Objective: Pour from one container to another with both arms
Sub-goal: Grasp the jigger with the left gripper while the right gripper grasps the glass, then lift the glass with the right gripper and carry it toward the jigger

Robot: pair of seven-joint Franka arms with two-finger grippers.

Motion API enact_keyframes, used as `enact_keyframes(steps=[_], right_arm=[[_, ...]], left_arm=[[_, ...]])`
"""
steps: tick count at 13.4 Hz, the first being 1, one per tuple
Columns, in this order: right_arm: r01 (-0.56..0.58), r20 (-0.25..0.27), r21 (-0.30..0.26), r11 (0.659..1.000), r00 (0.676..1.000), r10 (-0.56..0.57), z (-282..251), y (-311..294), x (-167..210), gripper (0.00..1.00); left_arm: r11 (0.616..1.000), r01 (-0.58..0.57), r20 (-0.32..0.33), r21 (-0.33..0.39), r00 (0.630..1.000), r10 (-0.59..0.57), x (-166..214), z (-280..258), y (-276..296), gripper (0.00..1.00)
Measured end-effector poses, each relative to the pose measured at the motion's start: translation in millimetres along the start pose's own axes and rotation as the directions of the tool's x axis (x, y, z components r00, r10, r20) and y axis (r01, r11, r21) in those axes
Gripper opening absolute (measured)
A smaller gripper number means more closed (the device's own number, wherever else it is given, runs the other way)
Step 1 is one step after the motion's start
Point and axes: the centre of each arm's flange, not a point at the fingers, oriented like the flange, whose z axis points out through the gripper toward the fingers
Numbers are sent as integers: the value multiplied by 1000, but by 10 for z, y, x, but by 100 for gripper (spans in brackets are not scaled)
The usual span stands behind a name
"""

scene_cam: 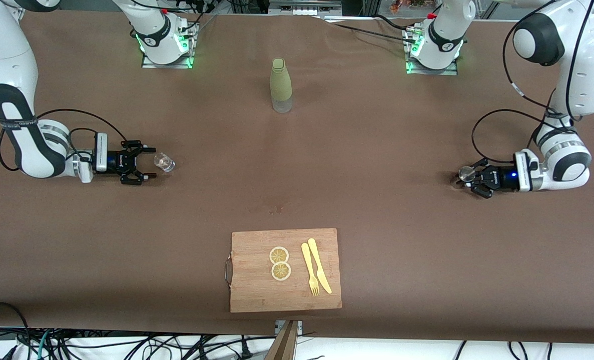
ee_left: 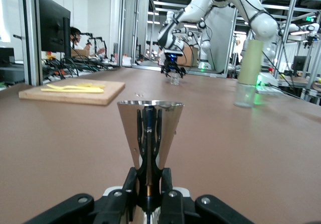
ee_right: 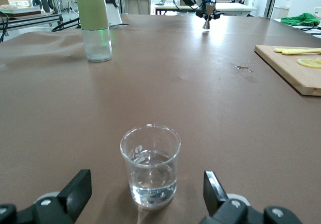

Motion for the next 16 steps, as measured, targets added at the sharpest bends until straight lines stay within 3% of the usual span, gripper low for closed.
enact_keyframes(steps=[7,13,16], right_arm=[[0,-28,-2,1000,1000,0,102,-42,-89,99],[-21,-80,-11,1000,997,20,245,-114,-153,99],[-37,-98,-15,999,995,35,328,-152,-236,99]], left_arm=[[998,24,-84,-59,996,-29,427,1950,-481,21],[991,96,-52,-90,994,-100,591,3550,-378,21],[988,116,-56,-97,991,-122,745,4079,-357,21]])
